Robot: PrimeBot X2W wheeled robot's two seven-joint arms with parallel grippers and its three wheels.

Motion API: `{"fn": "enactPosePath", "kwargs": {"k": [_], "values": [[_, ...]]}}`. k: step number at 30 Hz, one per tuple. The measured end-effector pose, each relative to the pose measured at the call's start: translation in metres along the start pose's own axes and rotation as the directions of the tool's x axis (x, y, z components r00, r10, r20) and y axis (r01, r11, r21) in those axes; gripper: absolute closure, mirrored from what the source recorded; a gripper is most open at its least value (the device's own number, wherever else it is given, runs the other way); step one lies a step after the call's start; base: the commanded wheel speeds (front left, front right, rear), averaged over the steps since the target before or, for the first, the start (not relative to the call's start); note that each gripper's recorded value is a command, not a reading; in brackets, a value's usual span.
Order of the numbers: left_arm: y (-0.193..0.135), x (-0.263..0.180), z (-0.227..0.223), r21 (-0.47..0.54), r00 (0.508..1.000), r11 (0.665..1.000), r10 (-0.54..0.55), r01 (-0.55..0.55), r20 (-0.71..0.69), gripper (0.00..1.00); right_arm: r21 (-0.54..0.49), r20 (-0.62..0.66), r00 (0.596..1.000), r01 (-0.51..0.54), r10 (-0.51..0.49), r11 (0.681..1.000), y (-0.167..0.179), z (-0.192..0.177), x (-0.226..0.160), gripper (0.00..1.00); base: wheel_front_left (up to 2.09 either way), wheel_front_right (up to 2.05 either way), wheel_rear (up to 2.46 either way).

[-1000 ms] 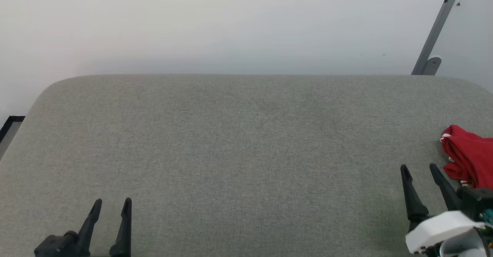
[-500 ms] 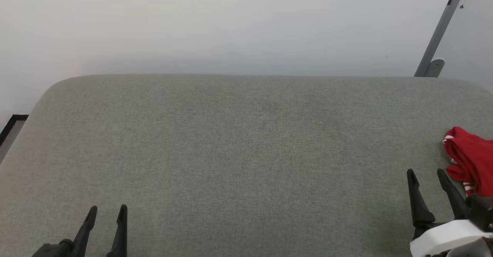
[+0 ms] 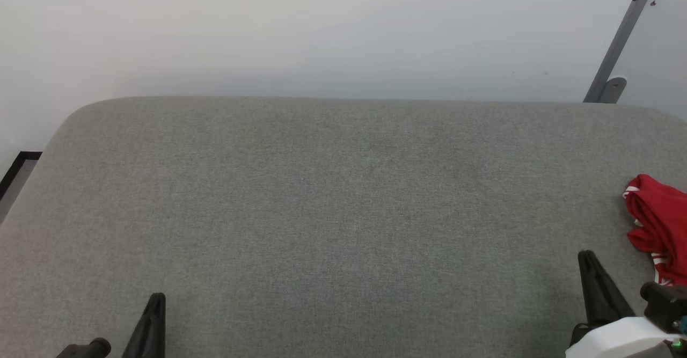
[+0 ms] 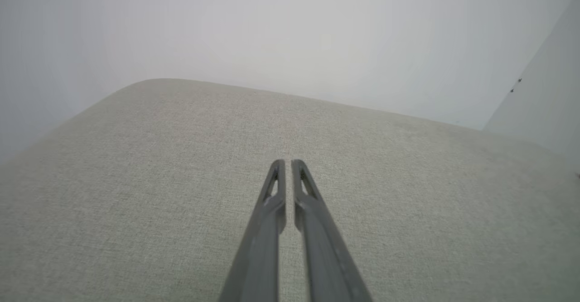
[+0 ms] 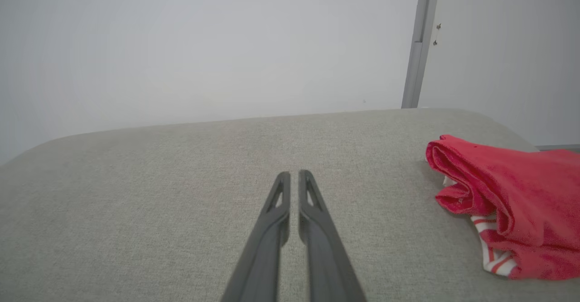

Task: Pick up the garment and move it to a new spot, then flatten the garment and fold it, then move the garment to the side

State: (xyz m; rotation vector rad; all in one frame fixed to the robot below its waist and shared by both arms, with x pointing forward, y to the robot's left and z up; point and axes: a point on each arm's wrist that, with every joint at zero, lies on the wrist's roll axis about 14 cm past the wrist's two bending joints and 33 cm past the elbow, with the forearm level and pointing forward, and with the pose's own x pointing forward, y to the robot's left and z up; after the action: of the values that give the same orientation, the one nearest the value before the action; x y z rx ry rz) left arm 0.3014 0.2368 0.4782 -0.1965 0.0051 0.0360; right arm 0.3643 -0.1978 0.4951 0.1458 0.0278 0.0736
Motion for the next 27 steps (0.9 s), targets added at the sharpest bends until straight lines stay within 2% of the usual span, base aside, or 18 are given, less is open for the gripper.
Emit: {"fn": "enactPosePath", "kwargs": {"k": [12, 27], "values": [[0.002, 0.005, -0.009, -0.197, 0.998, 0.979, 0.047, -0.053, -0.038, 1.00, 0.207, -0.035, 0.999, 0.045, -0.039, 0.977, -0.004, -0.010, -0.001, 1.00, 0.00, 0.00, 0.00], [0.000, 0.020, -0.005, -0.415, 0.996, 0.906, 0.073, -0.084, -0.042, 1.00, 0.438, -0.035, 0.998, 0.069, -0.060, 0.896, -0.005, -0.008, 0.003, 1.00, 0.00, 0.00, 0.00]]}}
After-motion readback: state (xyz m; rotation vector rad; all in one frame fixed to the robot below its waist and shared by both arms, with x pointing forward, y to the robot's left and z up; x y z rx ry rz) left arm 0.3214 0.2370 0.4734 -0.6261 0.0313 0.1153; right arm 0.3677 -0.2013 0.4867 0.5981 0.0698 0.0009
